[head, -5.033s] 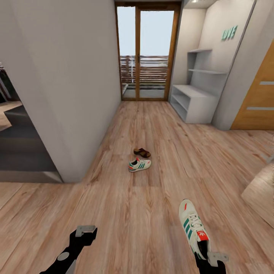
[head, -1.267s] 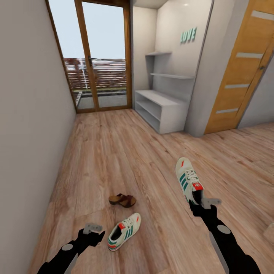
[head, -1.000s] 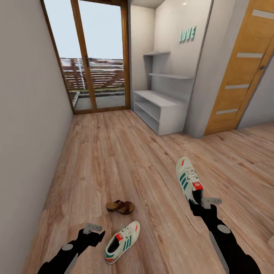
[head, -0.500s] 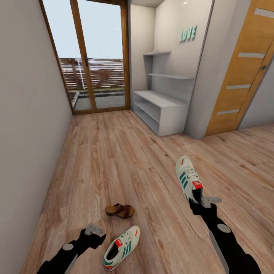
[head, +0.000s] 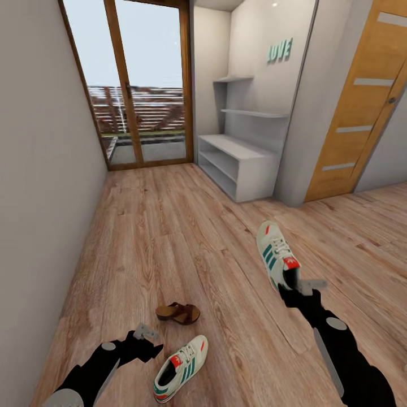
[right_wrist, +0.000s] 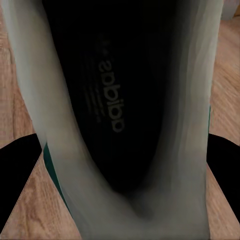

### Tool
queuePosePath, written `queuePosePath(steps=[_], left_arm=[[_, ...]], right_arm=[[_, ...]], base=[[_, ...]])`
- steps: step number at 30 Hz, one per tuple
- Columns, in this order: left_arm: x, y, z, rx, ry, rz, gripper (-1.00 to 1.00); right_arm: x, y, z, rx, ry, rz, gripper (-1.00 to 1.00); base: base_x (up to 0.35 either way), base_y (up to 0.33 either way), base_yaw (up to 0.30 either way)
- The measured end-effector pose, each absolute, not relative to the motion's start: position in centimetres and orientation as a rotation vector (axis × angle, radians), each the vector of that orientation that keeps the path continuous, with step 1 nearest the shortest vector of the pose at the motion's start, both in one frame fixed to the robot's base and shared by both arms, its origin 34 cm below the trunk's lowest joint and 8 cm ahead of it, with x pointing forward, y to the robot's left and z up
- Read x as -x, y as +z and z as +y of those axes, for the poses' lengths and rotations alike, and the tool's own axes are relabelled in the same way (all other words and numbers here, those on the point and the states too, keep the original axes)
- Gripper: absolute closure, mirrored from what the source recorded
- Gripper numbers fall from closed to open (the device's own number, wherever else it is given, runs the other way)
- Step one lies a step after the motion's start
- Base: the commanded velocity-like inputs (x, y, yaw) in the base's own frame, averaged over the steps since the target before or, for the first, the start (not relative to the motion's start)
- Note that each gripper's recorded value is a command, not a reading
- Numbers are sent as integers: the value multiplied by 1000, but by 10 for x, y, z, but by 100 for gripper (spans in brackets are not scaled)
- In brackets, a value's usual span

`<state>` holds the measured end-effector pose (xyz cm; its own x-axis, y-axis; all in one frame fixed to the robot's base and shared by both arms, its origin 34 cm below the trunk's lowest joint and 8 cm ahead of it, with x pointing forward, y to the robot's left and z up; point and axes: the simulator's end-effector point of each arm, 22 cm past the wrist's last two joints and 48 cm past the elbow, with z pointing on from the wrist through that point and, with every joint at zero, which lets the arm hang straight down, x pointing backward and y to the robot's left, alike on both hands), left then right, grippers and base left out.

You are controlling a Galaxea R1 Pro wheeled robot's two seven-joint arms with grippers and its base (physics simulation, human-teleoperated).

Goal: Pick up the two gym shoes and the two sandals from the corridor floor and place them onto the hallstand (shoe rack) in the corridor, making sure they are on the rack and not on the floor. Arrange them so the two gym shoes are next to each other and the two sandals are next to each other.

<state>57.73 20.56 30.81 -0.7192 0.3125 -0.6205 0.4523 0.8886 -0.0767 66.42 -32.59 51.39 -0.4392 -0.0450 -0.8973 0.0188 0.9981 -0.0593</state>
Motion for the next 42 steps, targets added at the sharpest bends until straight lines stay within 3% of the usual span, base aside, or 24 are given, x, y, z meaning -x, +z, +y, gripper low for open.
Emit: queuePosePath(steps=[26,42], left_arm=[[-632,322,193,-564,-279,2340,-100],[-605,265,190,-611,-309,2429,-100]], right_arm=[[-657,487,-315,51,-20,2035,100],[-650,434,-315,51,-19,2115,100]], base=[[0,0,0],[0,0,0]])
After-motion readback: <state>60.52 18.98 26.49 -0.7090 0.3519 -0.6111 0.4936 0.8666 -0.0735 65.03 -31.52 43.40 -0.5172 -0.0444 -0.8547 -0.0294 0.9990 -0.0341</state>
